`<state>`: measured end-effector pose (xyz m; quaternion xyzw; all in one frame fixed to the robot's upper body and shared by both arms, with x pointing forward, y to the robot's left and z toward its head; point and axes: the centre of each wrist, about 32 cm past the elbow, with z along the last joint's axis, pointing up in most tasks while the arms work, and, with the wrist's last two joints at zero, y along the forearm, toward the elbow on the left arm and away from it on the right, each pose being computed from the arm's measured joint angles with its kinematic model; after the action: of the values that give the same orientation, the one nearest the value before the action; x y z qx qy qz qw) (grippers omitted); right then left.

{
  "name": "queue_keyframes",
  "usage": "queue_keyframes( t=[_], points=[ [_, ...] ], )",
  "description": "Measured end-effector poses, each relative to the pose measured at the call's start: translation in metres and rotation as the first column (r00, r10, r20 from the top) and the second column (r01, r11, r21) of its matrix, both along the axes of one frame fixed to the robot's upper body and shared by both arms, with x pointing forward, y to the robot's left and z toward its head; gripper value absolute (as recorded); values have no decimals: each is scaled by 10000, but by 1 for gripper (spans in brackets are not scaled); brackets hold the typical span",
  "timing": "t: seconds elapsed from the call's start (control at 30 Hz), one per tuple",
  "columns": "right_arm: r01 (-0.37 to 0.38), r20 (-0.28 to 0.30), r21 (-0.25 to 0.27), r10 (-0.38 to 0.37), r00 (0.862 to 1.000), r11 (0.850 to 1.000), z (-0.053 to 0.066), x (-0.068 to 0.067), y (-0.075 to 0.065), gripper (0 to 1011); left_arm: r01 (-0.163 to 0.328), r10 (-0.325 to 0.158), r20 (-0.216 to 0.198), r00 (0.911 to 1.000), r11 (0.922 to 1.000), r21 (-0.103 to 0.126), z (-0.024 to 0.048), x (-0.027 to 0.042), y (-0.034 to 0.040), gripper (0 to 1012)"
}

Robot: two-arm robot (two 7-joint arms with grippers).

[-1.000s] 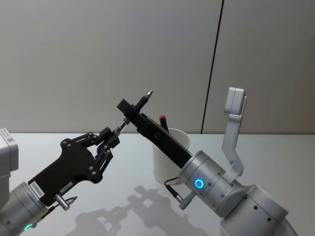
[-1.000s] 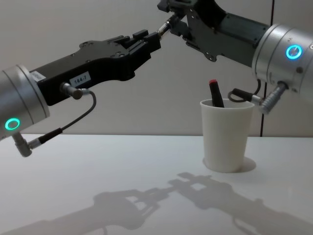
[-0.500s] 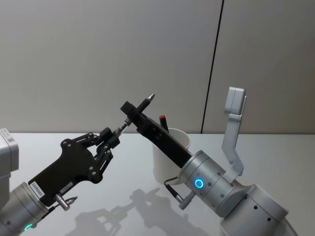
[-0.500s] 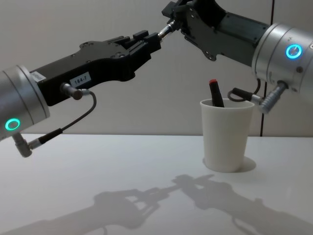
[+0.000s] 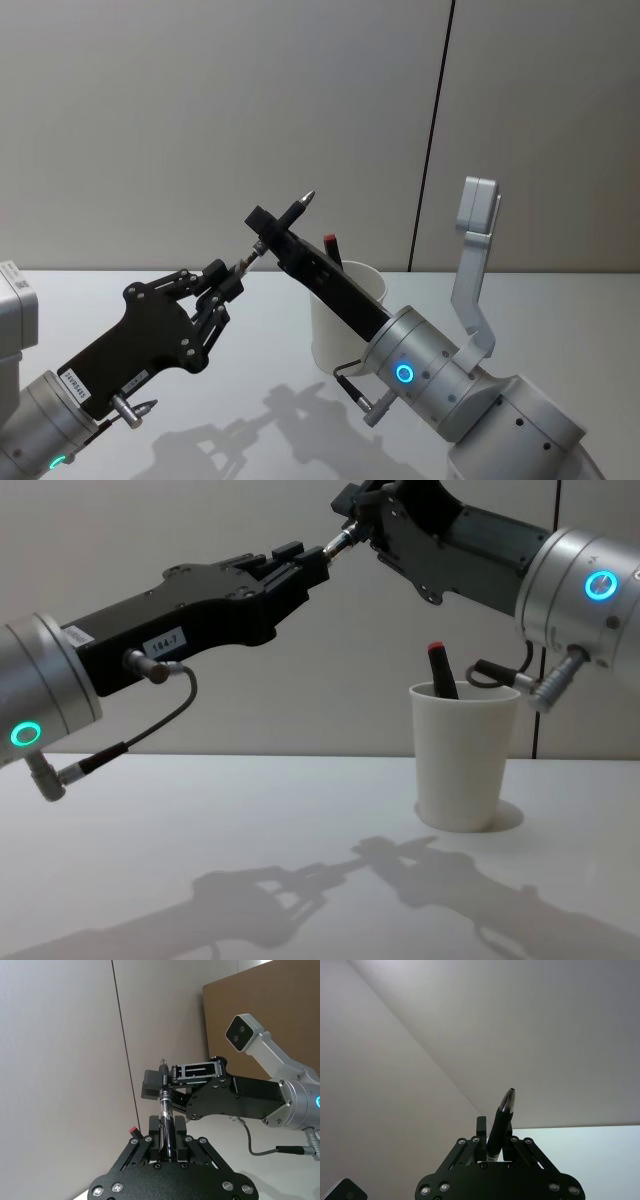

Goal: Place the pen into the pen holder.

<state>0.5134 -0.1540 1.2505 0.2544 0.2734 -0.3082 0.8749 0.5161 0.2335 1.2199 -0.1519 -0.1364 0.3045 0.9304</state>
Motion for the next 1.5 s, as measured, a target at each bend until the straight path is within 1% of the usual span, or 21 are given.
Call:
queue_keyframes(
  t=[0.1,0.13,0.2,0.23,0.3,0.37,0.53,0.6,0.63,0.67,0.7,0.73,0.77,0.8,0.83,0.87,1.0,1.13,1.23,1.33,1.5],
  points=[
    [18,-12,-17,-18,10000,10000,-2,1,-3,157,-3,3,13,10000,10000,-12,3,0,1,191],
    [19,-12,-17,-19,10000,10000,-2,1,-4,153,-4,4,12,10000,10000,-13,3,0,1,229],
    [20,-10,-17,-20,10000,10000,-2,1,-4,153,-4,4,13,10000,10000,-13,3,0,1,255],
    [19,-11,-16,-19,10000,10000,-1,1,-4,153,-3,3,13,10000,10000,-13,3,1,1,314],
    [18,-11,-16,-18,10000,10000,-2,1,-3,153,-4,4,12,10000,10000,-14,2,0,1,353],
    [17,-11,-13,-17,10000,10000,-1,0,-2,153,-3,3,12,10000,10000,-14,2,0,1,434],
    [14,-11,-11,-14,10000,10000,-1,0,0,153,0,0,10,10000,10000,-13,2,0,0,572],
    [12,-10,-10,-12,10000,10000,-1,0,0,153,1,-1,9,10000,10000,-12,1,0,0,653],
    [12,-10,-10,-12,10000,10000,-1,0,0,153,1,-1,9,10000,10000,-12,1,0,0,668],
    [11,-9,-12,-11,10000,10000,-1,0,0,153,1,-1,9,10000,10000,-11,1,0,0,715],
    [16,-1,-20,-16,10000,10000,0,0,-2,153,0,0,8,10000,10000,-11,1,0,0,727],
    [26,8,-32,-26,10000,10000,0,1,-4,153,0,0,7,10000,10000,-10,1,0,0,785],
    [52,30,-54,-52,10000,10000,2,1,-6,153,-1,1,6,10000,10000,-9,0,0,0,812],
    [70,45,-75,-70,10000,9999,3,1,-8,153,-1,1,5,10000,10000,-8,0,0,0,812],
    [142,108,-156,-141,9998,9998,6,2,-17,153,-1,1,5,10000,10000,-7,0,0,0,882],
    [179,140,-191,-177,9997,9997,8,2,-21,153,-1,1,5,10000,10000,-7,0,0,0,882],
    [444,367,-480,-427,9984,9979,24,7,-55,153,-1,1,3,10000,10000,-3,0,0,0,991],
    [789,652,-829,-736,9952,9934,49,15,-102,153,-1,1,1,10000,10000,-2,0,0,0,1003],
    [1152,933,-1132,-1049,9901,9869,76,23,-146,153,-1,1,1,10000,10000,-1,0,0,0,1003],
    [1659,1320,-1492,-1466,9803,9748,117,33,-209,153,-1,1,0,10000,10000,-2,0,0,0,1003],
    [2223,1732,-1808,-1915,9661,9581,163,42,-274,153,-1,1,0,10000,10000,-2,0,0,0,1003]
  ],
)
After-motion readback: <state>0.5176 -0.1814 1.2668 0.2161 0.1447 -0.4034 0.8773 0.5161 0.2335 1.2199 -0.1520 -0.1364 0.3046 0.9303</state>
